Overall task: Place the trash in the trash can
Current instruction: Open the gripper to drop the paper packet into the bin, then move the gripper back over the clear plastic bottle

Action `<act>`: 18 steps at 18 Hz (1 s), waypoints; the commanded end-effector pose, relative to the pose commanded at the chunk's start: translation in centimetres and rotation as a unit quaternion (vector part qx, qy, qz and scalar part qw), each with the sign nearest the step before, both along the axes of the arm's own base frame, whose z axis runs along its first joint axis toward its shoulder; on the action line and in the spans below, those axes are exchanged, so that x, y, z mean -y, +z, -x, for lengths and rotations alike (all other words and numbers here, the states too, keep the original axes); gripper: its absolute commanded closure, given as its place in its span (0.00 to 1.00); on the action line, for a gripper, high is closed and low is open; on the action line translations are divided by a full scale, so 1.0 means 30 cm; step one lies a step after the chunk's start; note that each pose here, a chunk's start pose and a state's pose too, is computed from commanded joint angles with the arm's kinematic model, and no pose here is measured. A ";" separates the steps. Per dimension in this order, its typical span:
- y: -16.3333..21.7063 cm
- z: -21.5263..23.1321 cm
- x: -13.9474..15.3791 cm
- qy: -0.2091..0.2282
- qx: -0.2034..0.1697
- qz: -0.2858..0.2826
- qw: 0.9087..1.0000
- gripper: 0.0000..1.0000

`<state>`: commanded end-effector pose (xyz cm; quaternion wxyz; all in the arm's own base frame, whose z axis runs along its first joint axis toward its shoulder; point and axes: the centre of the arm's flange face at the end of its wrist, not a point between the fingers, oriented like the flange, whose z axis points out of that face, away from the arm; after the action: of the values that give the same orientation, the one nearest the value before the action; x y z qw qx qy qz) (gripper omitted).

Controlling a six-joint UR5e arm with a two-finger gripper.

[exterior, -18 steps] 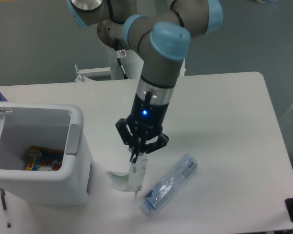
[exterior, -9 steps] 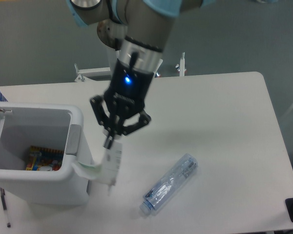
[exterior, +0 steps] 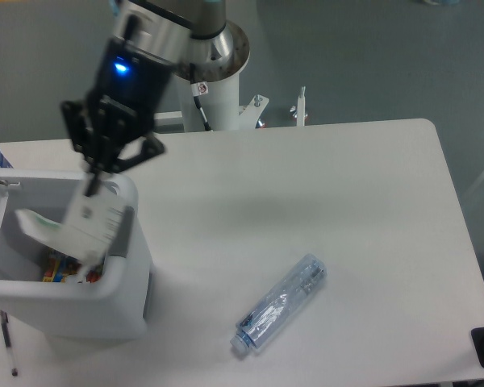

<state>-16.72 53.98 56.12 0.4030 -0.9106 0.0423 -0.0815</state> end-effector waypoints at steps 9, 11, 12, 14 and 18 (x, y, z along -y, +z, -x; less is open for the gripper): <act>-0.054 -0.011 -0.053 -0.012 0.006 0.011 1.000 0.00; -0.089 0.042 -0.082 -0.002 0.012 0.020 1.000 0.00; -0.102 0.099 -0.085 0.011 0.014 0.023 1.000 0.00; -0.146 0.235 -0.083 0.039 0.022 0.031 0.999 0.00; -0.238 0.485 -0.058 0.086 0.023 0.033 0.996 0.00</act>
<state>-31.27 55.72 48.99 0.3794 -0.9214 -0.0478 -0.0691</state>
